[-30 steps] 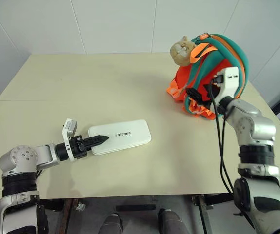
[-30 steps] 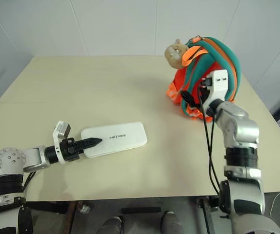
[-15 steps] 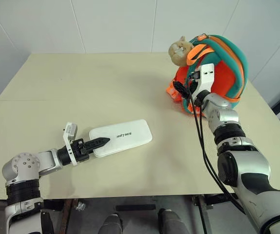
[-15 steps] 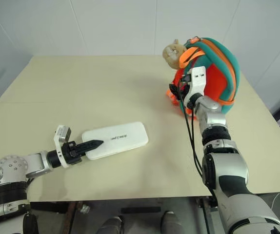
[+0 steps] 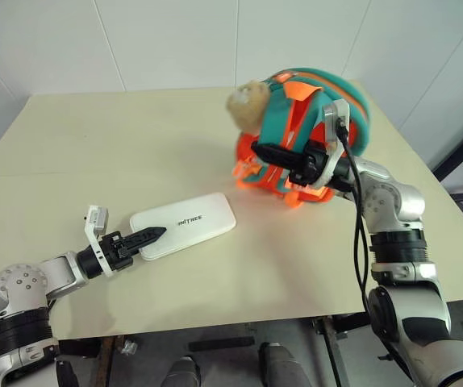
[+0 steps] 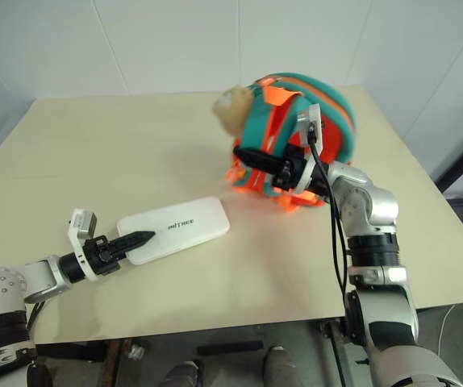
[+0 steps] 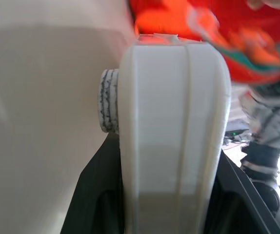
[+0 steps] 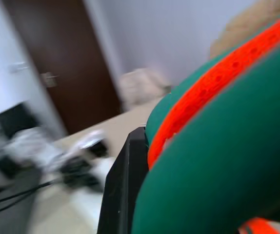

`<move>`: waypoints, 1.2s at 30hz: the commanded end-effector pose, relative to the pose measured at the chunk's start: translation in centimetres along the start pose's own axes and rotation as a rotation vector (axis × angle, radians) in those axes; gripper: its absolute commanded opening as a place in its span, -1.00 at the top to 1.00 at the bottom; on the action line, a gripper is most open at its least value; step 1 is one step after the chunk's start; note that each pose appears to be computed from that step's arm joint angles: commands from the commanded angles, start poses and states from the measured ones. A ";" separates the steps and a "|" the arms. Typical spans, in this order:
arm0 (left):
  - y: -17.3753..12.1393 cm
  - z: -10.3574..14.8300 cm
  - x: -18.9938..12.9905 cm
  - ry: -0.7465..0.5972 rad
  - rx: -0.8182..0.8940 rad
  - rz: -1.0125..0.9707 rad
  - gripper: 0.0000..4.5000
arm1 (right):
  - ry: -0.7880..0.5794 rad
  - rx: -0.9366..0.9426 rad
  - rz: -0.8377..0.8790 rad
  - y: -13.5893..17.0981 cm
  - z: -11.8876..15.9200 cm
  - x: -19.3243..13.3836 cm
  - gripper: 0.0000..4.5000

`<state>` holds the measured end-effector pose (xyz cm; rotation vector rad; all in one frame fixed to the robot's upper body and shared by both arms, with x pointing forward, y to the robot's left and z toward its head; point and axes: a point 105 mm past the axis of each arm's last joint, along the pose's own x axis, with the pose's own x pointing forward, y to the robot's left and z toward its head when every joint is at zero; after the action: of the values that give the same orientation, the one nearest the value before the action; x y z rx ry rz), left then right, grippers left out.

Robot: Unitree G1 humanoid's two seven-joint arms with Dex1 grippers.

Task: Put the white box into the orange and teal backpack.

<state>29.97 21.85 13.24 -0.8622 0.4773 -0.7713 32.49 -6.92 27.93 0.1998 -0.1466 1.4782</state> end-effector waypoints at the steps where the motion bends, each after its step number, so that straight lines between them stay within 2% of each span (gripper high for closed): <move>1: 2.0 0.8 -2.1 -0.048 0.025 0.149 0.41 | -0.011 0.048 0.236 5.2 1.9 0.1 0.99; 6: 1.4 0.7 -2.8 -0.076 0.103 0.123 0.41 | 0.166 0.198 0.335 8.3 -0.4 -2.2 0.99; 11: -0.9 1.6 -4.0 -0.182 0.304 0.002 0.41 | 0.247 0.239 0.268 7.3 -2.3 -3.9 0.99; 16: -5.3 4.0 -4.8 -0.315 0.524 -0.142 0.41 | 0.256 0.250 0.239 6.5 -2.8 -4.4 0.99; 20: -8.9 5.3 -4.2 -0.352 0.632 -0.250 0.41 | 0.289 0.269 0.247 6.4 -3.5 -4.8 0.99; 26: -12.9 4.7 -2.0 -0.263 0.754 -0.407 0.41 | 0.320 0.295 0.251 6.3 -4.1 -5.4 0.99; 29: -13.2 4.1 -1.1 -0.173 0.772 -0.429 0.41 | 0.325 0.296 0.255 6.3 -4.3 -5.4 0.99; 32: -13.2 4.3 -0.5 -0.165 0.778 -0.447 0.41 | 0.324 0.298 0.262 6.6 -4.4 -5.3 0.99; 36: -13.2 3.4 0.3 -0.079 0.784 -0.488 0.41 | 0.323 0.301 0.265 6.8 -4.5 -5.4 0.99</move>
<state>27.83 18.87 25.30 -0.3167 -0.1223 -1.1687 25.82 -10.70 22.41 0.2057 0.3272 1.7434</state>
